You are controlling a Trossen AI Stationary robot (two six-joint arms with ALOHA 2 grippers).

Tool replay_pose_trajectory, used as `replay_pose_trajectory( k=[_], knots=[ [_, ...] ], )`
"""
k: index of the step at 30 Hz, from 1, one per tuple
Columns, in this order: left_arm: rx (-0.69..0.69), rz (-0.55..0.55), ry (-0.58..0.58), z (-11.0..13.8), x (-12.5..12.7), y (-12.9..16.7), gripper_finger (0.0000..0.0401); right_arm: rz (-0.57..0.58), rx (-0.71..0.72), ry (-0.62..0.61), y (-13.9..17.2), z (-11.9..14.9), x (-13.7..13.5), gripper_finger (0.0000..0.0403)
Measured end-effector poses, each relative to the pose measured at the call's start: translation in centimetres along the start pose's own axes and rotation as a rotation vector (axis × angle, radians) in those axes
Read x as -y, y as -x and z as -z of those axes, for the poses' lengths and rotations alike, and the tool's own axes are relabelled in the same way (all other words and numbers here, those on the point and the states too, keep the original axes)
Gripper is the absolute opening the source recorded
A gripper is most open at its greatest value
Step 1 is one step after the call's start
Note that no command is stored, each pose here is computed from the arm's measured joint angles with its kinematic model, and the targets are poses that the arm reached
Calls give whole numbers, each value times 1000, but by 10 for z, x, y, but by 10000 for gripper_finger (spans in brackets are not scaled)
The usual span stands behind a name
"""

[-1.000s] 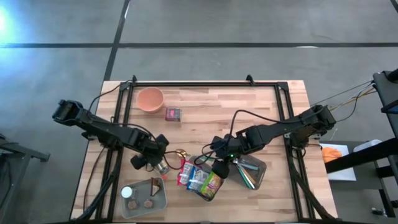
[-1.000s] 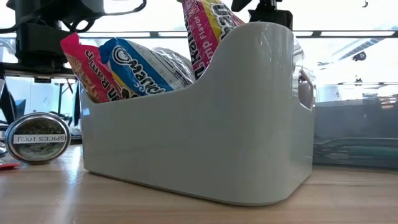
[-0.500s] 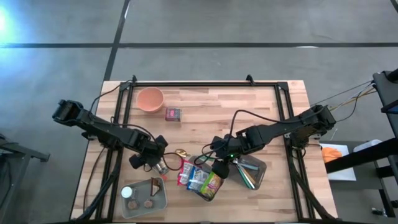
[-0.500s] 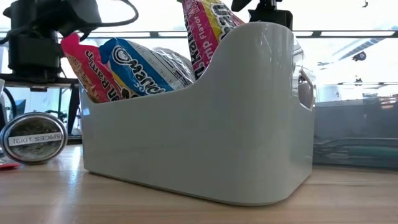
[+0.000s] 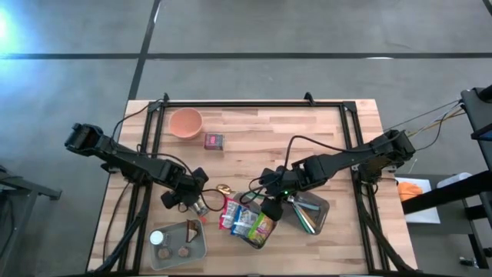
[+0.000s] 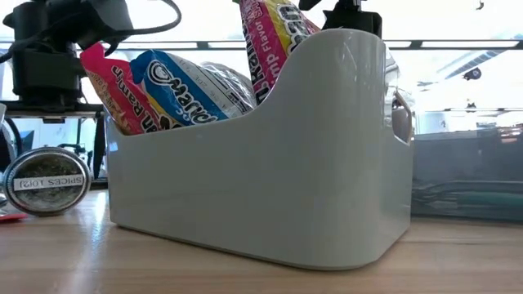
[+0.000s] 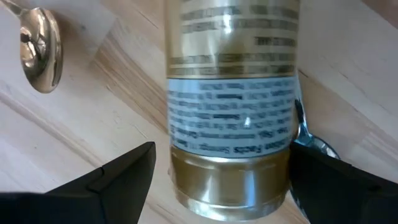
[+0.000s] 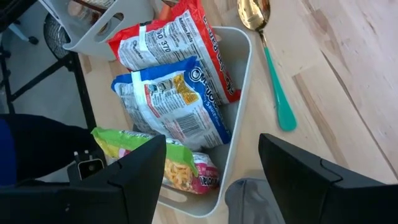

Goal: Pick & Place Food Item
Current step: Put the gold seasoning bottle into the left gray bin

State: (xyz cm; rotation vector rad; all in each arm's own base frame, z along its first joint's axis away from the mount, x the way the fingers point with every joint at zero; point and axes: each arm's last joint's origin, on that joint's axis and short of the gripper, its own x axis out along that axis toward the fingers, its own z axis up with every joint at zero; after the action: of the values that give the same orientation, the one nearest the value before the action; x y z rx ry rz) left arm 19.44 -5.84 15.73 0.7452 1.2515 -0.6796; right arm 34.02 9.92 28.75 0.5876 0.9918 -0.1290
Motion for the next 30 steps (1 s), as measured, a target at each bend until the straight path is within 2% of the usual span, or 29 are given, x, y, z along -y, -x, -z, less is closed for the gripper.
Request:
replay_pose_trajectory(
  k=[5, 13, 20, 30],
  knots=[
    [-14, 11, -30, 4, 3, -4, 339, 0, 0, -3, 0, 0, 0, 256],
    [-19, 15, -24, 6, 4, -6, 269, 0, -1, -2, 0, 0, 0, 256],
    [-5, 3, 74, 4, 3, -6, 271, 0, -1, -3, 0, 0, 0, 256],
    [-5, 3, 132, 4, 3, -6, 288, 0, -1, -3, 0, 0, 0, 256]
  ],
)
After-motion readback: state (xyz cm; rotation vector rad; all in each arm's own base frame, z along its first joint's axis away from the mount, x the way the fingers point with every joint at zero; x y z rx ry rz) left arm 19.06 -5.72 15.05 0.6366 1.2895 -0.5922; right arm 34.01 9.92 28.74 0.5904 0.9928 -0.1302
